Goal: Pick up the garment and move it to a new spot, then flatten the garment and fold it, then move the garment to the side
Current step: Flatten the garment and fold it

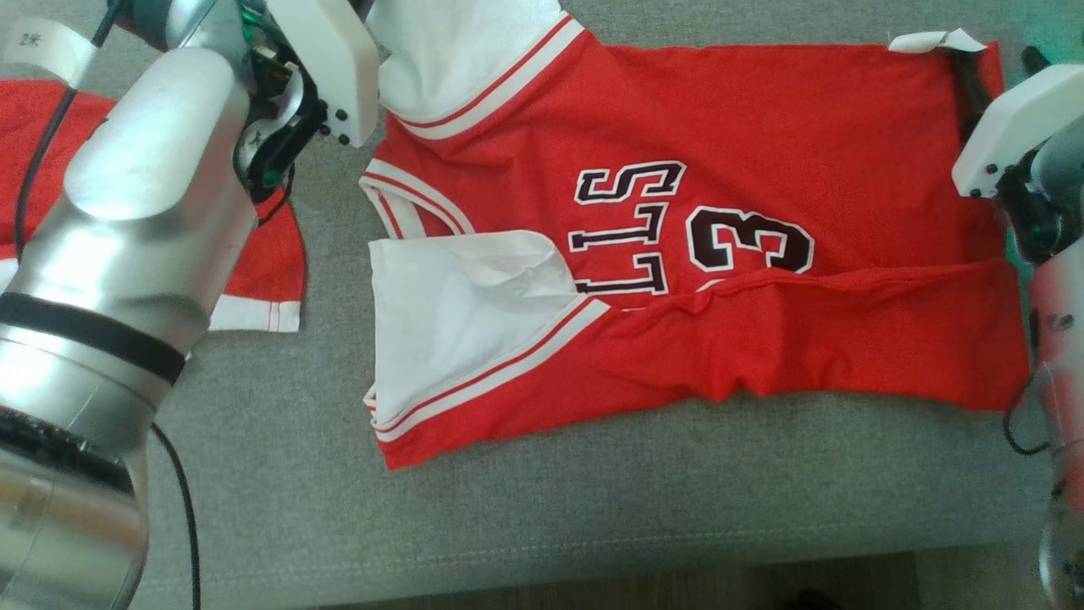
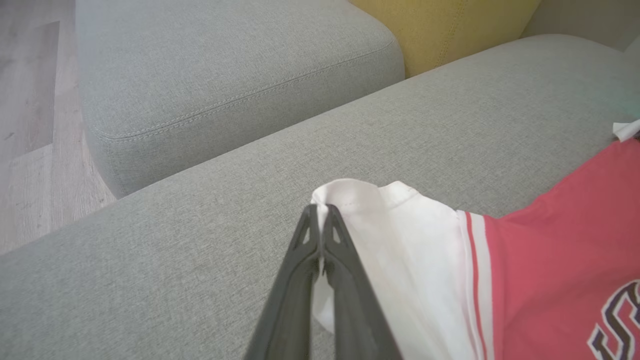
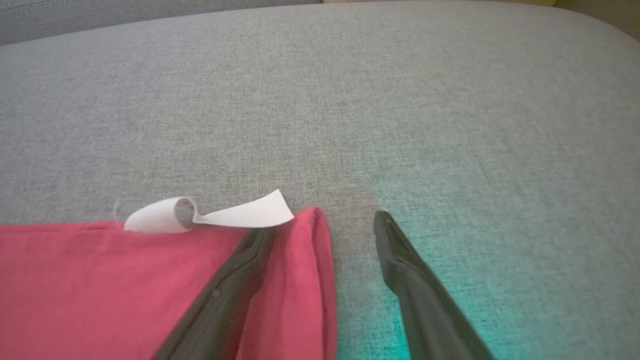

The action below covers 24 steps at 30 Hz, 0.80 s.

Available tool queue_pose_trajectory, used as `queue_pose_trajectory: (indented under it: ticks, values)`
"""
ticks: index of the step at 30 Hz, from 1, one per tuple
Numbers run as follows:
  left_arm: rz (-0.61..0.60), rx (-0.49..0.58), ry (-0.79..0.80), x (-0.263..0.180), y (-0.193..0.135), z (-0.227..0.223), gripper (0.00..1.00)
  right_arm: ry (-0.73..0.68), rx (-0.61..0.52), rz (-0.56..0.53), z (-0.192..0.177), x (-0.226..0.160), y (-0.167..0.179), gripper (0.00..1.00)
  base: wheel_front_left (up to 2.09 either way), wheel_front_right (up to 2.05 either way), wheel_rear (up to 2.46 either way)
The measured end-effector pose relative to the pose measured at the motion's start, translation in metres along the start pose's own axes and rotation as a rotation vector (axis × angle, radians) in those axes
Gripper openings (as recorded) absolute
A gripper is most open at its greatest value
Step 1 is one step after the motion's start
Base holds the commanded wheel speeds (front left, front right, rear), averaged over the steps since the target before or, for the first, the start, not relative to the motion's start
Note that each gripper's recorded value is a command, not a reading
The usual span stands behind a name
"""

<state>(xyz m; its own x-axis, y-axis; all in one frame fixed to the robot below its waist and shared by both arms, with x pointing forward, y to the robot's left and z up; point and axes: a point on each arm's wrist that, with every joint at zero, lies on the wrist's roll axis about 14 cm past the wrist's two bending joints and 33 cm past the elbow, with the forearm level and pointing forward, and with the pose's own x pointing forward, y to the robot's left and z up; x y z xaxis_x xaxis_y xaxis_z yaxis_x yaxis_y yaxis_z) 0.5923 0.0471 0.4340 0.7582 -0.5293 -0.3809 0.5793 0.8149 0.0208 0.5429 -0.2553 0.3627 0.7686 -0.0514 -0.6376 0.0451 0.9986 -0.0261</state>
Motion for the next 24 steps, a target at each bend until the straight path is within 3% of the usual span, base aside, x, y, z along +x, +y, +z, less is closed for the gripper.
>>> queue_pose_trajectory:
  ticks: [4,6,12,17,24]
  values:
    - [-0.001,-0.001,0.008,0.001,0.000,-0.002,0.00,0.014,-0.042,0.008,0.000,0.002,0.000,0.98,0.00,0.00,0.00]
    - [0.000,-0.003,0.008,0.001,0.000,-0.001,0.00,0.022,-0.069,0.015,0.000,0.003,0.002,0.00,0.00,0.00,0.00]
    - [0.007,-0.002,0.017,0.000,0.003,-0.005,0.00,0.022,-0.117,0.026,0.002,0.005,0.003,0.00,0.00,0.00,0.00]
    - [0.031,0.004,-0.005,-0.001,0.012,-0.001,0.00,0.008,-0.161,-0.043,0.005,0.003,-0.028,0.00,0.00,0.00,0.00]
    - [0.058,0.043,-0.066,0.004,0.023,0.014,0.00,-0.073,-0.185,-0.083,0.032,0.007,-0.038,0.00,0.00,0.00,0.00]
